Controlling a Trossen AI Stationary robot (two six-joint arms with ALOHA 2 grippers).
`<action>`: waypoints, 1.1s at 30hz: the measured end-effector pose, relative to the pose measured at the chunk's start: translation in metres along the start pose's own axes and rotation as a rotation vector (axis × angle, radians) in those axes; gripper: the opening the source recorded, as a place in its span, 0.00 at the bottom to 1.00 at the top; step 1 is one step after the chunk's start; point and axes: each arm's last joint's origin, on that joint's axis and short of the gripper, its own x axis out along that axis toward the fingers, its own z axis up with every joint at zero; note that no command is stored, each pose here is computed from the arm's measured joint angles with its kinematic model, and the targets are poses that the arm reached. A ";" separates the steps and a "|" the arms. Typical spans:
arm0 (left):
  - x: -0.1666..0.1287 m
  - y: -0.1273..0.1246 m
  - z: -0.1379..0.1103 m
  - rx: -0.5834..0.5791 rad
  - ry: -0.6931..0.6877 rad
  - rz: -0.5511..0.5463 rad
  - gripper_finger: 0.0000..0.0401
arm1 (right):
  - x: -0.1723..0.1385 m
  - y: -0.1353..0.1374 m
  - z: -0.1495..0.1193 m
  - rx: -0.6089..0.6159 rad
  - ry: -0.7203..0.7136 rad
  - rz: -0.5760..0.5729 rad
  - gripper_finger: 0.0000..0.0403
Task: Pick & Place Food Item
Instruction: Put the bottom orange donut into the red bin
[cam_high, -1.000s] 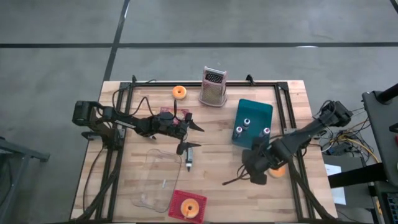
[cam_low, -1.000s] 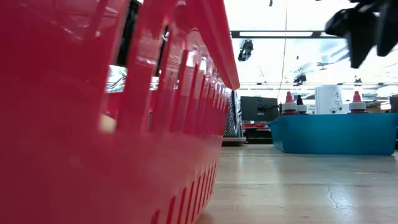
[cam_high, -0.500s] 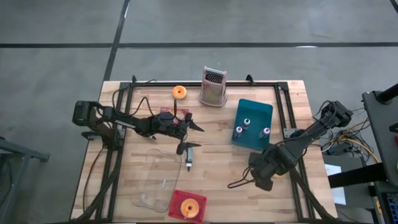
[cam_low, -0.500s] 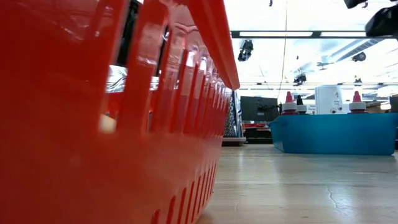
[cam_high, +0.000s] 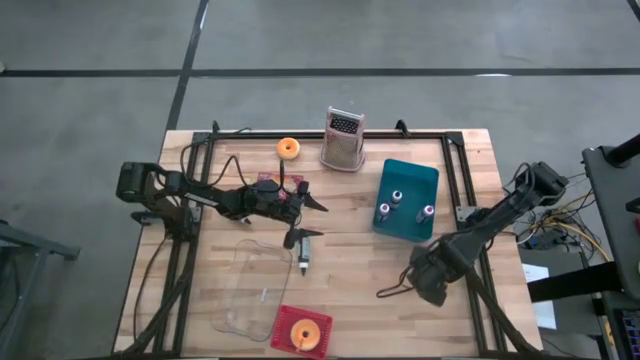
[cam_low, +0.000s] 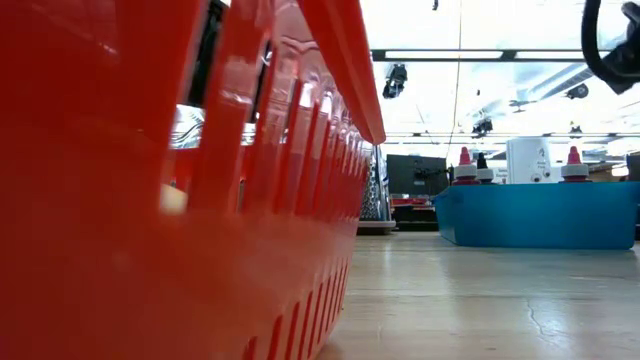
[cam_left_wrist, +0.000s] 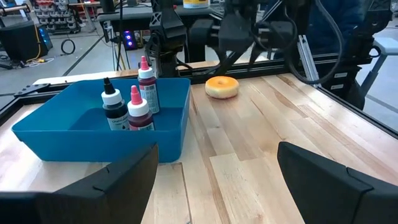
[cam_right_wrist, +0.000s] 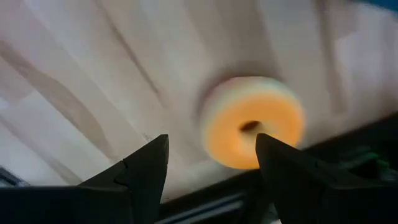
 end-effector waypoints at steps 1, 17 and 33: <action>0.000 0.000 0.000 0.000 0.000 0.000 0.83 | 0.003 0.000 0.000 0.001 0.001 0.017 0.58; 0.000 0.000 0.000 0.000 0.000 0.000 0.83 | 0.045 -0.017 -0.001 0.077 0.068 0.041 0.58; 0.000 0.000 0.000 0.000 0.000 0.003 0.83 | 0.066 -0.022 0.002 0.140 0.010 0.101 0.39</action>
